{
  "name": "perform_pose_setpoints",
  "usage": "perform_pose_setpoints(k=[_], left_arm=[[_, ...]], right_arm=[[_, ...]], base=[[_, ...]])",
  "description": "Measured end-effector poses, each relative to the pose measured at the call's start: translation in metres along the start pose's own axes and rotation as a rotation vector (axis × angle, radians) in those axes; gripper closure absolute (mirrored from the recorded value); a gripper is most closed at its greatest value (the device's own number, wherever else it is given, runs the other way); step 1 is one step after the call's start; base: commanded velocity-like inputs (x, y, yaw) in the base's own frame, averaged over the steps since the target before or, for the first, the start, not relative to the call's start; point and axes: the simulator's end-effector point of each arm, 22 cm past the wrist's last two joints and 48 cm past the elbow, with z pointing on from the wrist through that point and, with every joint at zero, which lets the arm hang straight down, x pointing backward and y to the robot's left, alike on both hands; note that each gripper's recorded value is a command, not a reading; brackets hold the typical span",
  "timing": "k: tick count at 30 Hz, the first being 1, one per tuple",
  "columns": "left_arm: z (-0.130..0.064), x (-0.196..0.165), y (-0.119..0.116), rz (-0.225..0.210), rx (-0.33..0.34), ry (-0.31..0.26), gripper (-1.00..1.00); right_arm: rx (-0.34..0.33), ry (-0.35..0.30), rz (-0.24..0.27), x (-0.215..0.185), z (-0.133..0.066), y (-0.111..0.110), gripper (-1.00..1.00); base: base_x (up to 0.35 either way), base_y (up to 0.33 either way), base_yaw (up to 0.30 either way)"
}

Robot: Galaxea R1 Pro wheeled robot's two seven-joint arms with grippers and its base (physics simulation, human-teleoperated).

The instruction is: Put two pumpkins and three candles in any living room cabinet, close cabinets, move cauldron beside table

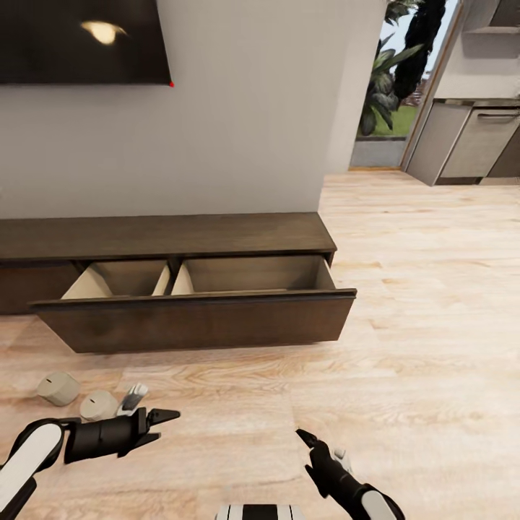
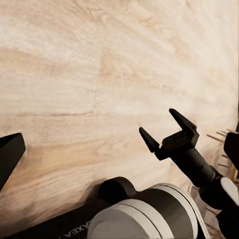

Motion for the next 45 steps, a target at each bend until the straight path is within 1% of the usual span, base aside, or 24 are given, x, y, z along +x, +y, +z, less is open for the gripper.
perform_pose_setpoints(k=[3,6,11,19,22,25,28,32,35,38,40,41,43,45], left_arm=[[-0.003,0.000,0.010,-0.005,-0.044,-0.004,-1.00],[-0.005,0.000,0.013,-0.005,-0.059,-0.009,-1.00],[-0.008,0.002,0.010,0.002,-0.064,-0.012,-1.00],[-0.015,-0.001,-0.001,0.023,-0.051,-0.028,-1.00],[-0.018,-0.002,-0.006,0.031,-0.045,-0.035,-1.00],[-0.019,0.001,-0.011,0.042,-0.042,-0.032,-1.00],[-0.019,0.004,-0.015,0.055,-0.040,-0.028,-1.00],[-0.019,0.007,-0.023,0.064,-0.036,-0.019,-1.00],[-0.022,0.006,-0.029,0.064,-0.034,-0.017,-1.00],[-0.025,0.004,-0.035,0.064,-0.034,-0.016,-1.00],[-0.026,0.004,-0.041,0.062,-0.028,-0.014,-1.00],[-0.025,0.005,-0.045,0.060,-0.022,-0.012,-1.00],[-0.023,0.006,-0.053,0.056,-0.010,-0.009,-1.00],[-0.022,0.007,-0.059,0.055,-0.004,-0.007,-1.00]], right_arm=[[0.007,-0.008,-0.010,-0.006,-0.008,-0.005,-1.00],[0.000,-0.017,-0.009,-0.009,-0.012,-0.003,-1.00],[-0.036,-0.028,-0.017,-0.016,-0.018,0.008,-1.00],[-0.060,-0.063,-0.043,-0.034,-0.029,0.019,-1.00],[-0.071,-0.092,-0.056,-0.040,-0.031,0.025,-1.00],[-0.073,-0.136,-0.069,-0.049,-0.034,0.026,-1.00],[-0.079,-0.153,-0.079,-0.054,-0.038,0.030,-1.00],[-0.064,-0.187,-0.107,-0.079,-0.053,0.028,-1.00],[-0.045,-0.200,-0.100,-0.085,-0.060,0.024,-1.00],[-0.030,-0.256,-0.108,-0.095,-0.065,0.023,-1.00],[-0.020,-0.308,-0.126,-0.105,-0.070,0.025,-1.00],[-0.015,-0.324,-0.133,-0.107,-0.072,0.025,-1.00],[-0.009,-0.344,-0.143,-0.111,-0.076,0.028,-1.00],[-0.007,-0.350,-0.150,-0.110,-0.077,0.032,-1.00]], base=[[0.000,0.000,0.000],[0.000,0.000,0.000],[0.000,0.000,0.000],[0.000,0.000,0.000],[0.000,0.000,0.000],[0.000,0.000,0.000],[0.000,0.000,0.000],[0.000,0.000,0.000],[0.000,0.000,0.000],[0.000,0.000,0.000],[0.000,0.000,0.000],[0.000,0.000,0.000],[0.000,0.000,0.000],[0.000,0.000,0.000]])
